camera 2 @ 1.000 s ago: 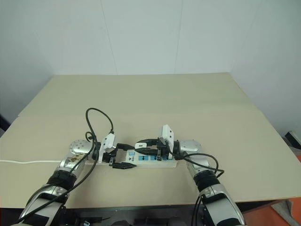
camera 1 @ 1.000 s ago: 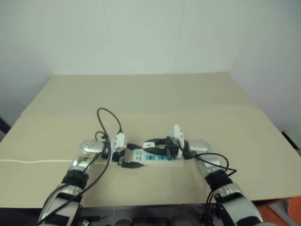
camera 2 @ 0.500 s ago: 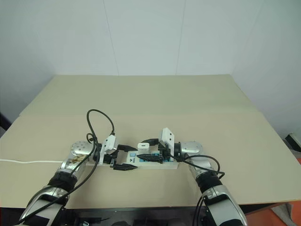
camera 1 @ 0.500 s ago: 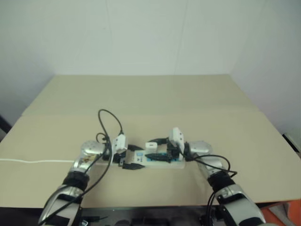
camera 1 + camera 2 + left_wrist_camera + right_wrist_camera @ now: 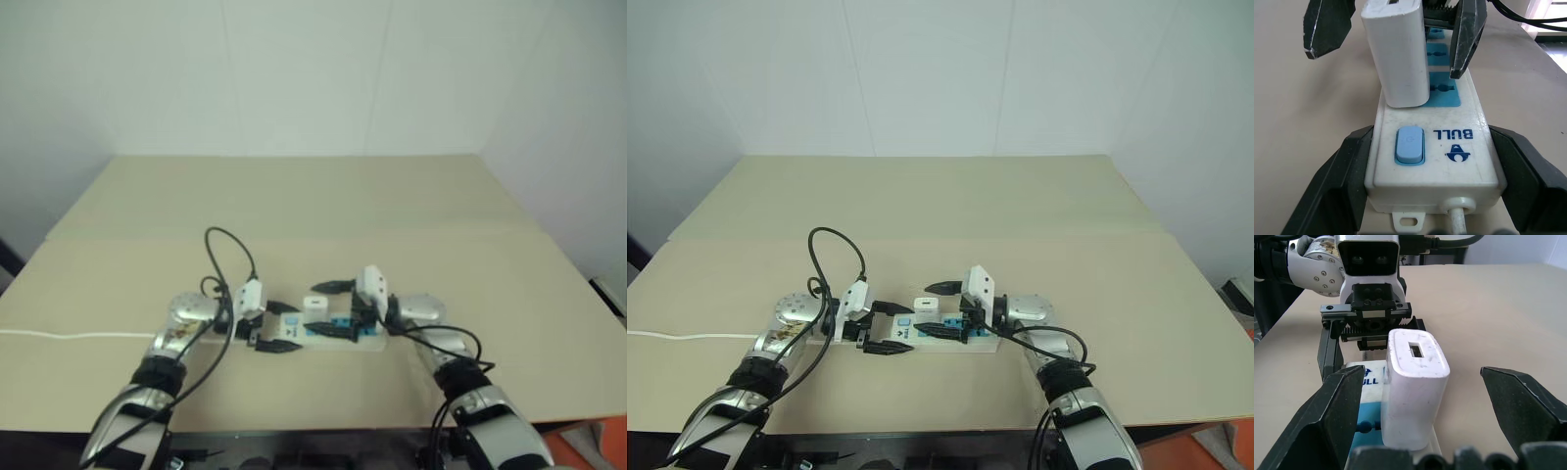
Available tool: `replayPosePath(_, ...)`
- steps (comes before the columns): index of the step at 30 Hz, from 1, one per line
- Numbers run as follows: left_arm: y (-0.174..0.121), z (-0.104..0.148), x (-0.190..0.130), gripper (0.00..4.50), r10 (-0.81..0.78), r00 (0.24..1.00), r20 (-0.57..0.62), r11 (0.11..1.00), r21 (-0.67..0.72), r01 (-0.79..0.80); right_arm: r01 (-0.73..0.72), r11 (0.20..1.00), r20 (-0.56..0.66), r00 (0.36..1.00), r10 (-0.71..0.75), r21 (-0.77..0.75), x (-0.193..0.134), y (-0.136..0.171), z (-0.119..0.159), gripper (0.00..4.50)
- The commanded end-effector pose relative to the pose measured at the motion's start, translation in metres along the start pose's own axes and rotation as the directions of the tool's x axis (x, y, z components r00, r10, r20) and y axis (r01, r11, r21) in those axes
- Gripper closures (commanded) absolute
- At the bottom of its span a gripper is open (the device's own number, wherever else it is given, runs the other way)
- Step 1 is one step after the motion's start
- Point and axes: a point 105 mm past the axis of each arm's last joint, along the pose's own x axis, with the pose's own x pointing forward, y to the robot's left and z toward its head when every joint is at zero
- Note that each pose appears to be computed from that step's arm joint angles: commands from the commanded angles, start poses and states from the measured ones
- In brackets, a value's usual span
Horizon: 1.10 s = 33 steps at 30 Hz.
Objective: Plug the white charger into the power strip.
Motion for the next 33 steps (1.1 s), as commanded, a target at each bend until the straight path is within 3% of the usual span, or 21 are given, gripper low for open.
replayPosePath(1,-0.006,-0.006,0.002,1.24,-0.044,0.999,-0.021,0.999,-0.018,0.043,0.006,0.987,-0.084,0.996,0.007,0.161,-0.017,0.006,-0.027,0.04)
replayPosePath(5,-0.007,-0.007,0.004,1.24,-0.049,0.999,-0.018,0.999,-0.019,0.049,0.009,0.992,-0.035,0.999,-0.005,0.123,-0.024,-0.004,0.001,0.04)
replayPosePath(14,-0.009,-0.006,0.005,1.24,-0.052,0.999,-0.008,0.998,-0.026,0.052,-0.068,0.997,-0.020,0.997,0.069,0.030,-0.027,0.005,0.033,0.04)
replayPosePath(22,-0.010,-0.008,0.006,1.24,-0.052,0.999,-0.014,0.998,-0.025,0.051,0.005,1.000,0.043,0.999,-0.006,0.026,-0.018,-0.007,0.057,0.04)
replayPosePath(33,-0.012,-0.008,0.007,1.24,-0.051,0.999,-0.012,0.998,-0.031,0.051,-0.018,0.999,0.017,1.000,0.017,0.039,-0.017,-0.005,0.059,0.04)
